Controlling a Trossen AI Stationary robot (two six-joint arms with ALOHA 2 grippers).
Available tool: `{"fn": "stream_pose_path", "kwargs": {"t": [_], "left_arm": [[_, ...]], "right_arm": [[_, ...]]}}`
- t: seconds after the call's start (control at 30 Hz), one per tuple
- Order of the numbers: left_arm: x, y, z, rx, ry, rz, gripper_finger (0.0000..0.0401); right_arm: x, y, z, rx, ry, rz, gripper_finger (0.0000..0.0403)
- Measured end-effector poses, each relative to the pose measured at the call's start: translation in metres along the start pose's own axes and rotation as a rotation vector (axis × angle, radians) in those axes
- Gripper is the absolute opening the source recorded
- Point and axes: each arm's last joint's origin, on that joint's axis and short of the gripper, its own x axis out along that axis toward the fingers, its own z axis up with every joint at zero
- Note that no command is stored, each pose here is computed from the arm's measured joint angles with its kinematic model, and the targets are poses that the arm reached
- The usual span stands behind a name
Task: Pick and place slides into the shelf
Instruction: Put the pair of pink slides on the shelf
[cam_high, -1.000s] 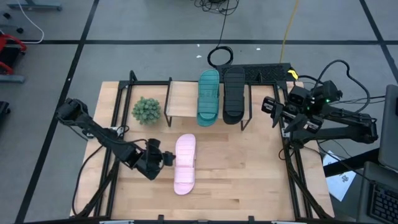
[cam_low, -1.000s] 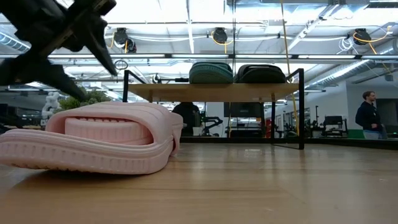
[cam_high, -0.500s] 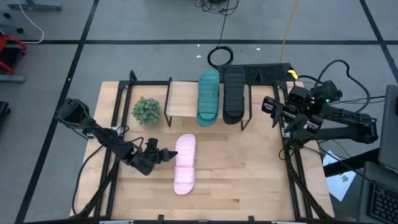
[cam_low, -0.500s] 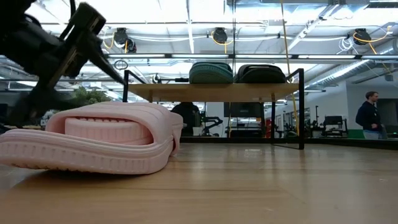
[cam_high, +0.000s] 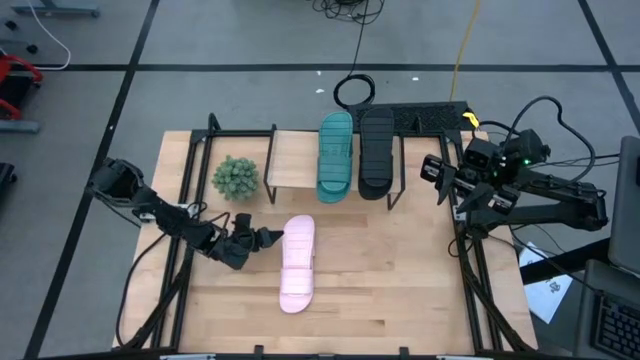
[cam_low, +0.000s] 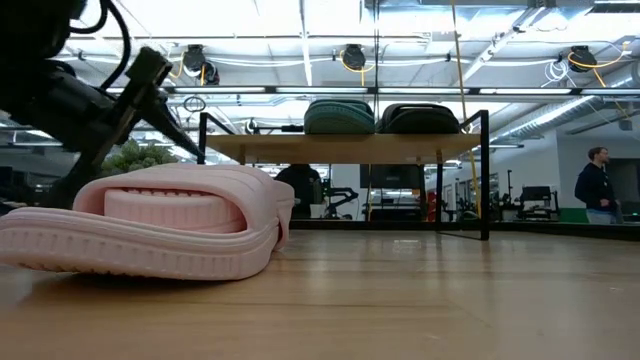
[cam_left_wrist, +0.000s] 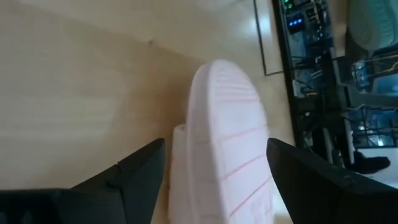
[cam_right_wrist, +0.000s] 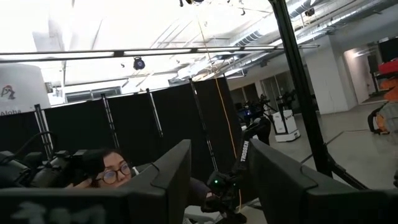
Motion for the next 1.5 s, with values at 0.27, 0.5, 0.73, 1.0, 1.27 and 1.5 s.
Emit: {"fn": "stream_pose_path", "kwargs": {"t": [0.27, 0.5, 0.73, 1.0, 1.27, 1.5], "left_arm": [[0.013, -0.008, 0.013, 0.030, 0.017, -0.011, 0.0280], [0.023, -0.008, 0.024, 0.029, 0.064, 0.021, 0.0280], [0.027, -0.006, 0.025, 0.028, 0.090, 0.037, 0.0280], [0.056, 0.002, 0.016, -0.017, 0.108, -0.039, 0.0280], [0.071, 0.004, 0.019, -0.028, 0.166, -0.122, 0.0280], [0.072, 0.005, 0.017, 0.001, 0.231, -0.106, 0.0278]], "right_arm": [[0.000, 0.000, 0.000, -0.017, 0.000, 0.000, 0.0153], [0.000, 0.000, 0.000, -0.018, 0.000, 0.000, 0.0153], [0.000, 0.000, 0.000, -0.018, 0.000, 0.000, 0.0153], [0.000, 0.000, 0.000, -0.018, 0.001, 0.000, 0.0153], [0.000, -0.001, -0.001, -0.004, 0.006, -0.007, 0.0153], [0.000, -0.001, -0.001, -0.005, 0.006, -0.006, 0.0153]]}}
